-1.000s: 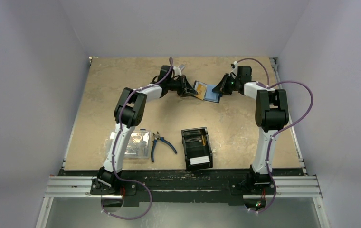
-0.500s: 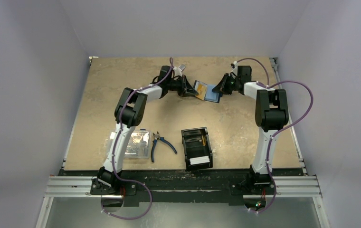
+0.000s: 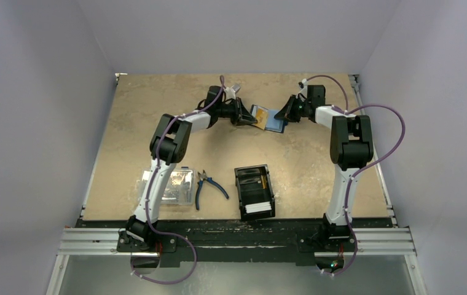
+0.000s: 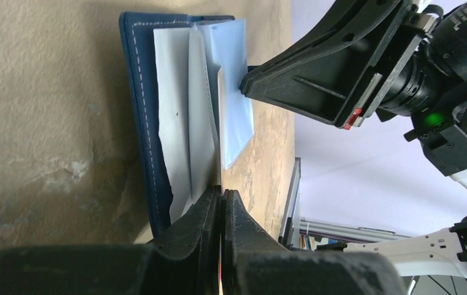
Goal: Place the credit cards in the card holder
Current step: Insert the credit card into the card holder.
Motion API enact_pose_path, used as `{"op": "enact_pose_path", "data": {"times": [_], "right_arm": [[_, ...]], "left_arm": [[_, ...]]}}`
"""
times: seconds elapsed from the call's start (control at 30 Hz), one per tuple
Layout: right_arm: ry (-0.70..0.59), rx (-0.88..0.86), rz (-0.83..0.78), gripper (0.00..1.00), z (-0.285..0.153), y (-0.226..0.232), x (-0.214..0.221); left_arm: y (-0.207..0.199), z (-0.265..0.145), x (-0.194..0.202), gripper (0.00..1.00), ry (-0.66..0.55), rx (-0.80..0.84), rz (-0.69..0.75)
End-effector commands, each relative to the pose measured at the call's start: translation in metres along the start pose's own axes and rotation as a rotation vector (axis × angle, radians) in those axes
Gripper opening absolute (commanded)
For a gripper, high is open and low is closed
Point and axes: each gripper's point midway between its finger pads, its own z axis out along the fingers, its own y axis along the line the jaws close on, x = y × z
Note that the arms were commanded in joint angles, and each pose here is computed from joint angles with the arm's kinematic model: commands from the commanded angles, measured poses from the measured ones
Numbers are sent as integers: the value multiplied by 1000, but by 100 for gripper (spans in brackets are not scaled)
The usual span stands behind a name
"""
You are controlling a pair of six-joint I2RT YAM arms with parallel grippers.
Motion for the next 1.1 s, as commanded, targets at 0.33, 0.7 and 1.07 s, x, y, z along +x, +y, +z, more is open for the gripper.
{"op": "enact_pose_path", "data": {"times": [0.33, 0.7, 1.07], "right_arm": [[57, 76, 2, 0, 10, -25, 20], [59, 74, 2, 0, 10, -24, 21], [61, 70, 6, 0, 10, -24, 21]], "left_arm": [[-20, 14, -16, 0, -35, 79, 23], [-23, 17, -24, 0, -65, 83, 8], [-24, 24, -18, 0, -59, 81, 8]]}}
